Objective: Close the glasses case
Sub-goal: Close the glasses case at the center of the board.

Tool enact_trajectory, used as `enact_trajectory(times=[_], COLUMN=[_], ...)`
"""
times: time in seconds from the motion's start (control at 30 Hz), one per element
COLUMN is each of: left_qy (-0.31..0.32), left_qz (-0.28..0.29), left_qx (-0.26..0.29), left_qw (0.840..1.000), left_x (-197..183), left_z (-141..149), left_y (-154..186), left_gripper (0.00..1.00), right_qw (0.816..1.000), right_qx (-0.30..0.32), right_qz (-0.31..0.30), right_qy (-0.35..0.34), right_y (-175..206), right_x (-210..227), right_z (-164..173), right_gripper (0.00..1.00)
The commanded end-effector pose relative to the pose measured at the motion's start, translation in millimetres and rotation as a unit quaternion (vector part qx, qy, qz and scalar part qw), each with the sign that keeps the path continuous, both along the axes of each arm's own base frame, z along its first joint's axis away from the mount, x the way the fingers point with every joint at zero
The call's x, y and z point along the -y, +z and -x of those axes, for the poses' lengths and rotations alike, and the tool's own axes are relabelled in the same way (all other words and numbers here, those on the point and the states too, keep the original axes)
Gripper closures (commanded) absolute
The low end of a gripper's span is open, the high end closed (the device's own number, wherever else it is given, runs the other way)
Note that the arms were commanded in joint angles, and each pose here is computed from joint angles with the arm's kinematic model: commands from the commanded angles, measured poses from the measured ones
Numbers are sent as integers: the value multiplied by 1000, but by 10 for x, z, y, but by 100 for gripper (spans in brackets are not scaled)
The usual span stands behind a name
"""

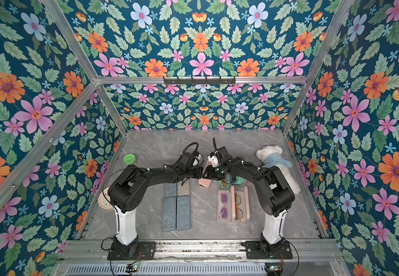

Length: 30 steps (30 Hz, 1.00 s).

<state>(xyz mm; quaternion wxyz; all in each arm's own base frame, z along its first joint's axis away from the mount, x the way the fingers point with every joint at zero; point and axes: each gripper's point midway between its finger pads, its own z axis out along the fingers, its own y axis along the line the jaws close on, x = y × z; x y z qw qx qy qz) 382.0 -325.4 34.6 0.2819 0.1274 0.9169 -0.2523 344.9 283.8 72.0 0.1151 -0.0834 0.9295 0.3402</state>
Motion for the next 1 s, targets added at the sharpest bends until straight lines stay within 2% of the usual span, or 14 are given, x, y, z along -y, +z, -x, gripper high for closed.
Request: enact_trajectory(times=[0.0, 0.67, 0.97], left_qy=[1, 2, 6], left_qz=[-14, -12, -5], left_qx=[-21, -17, -6], left_qw=[1000, 1000, 1000], left_x=[-66, -84, -101], left_z=[82, 95, 87], left_y=[-78, -50, 9], left_gripper=[95, 95, 96], right_qw=[1000, 1000, 1000], right_qx=[-9, -10, 5], right_qz=[12, 15, 3], right_qy=[2, 1, -17], right_y=[-59, -72, 76], right_x=[33, 37, 54], right_z=[39, 37, 21], right_gripper=[58, 58, 44])
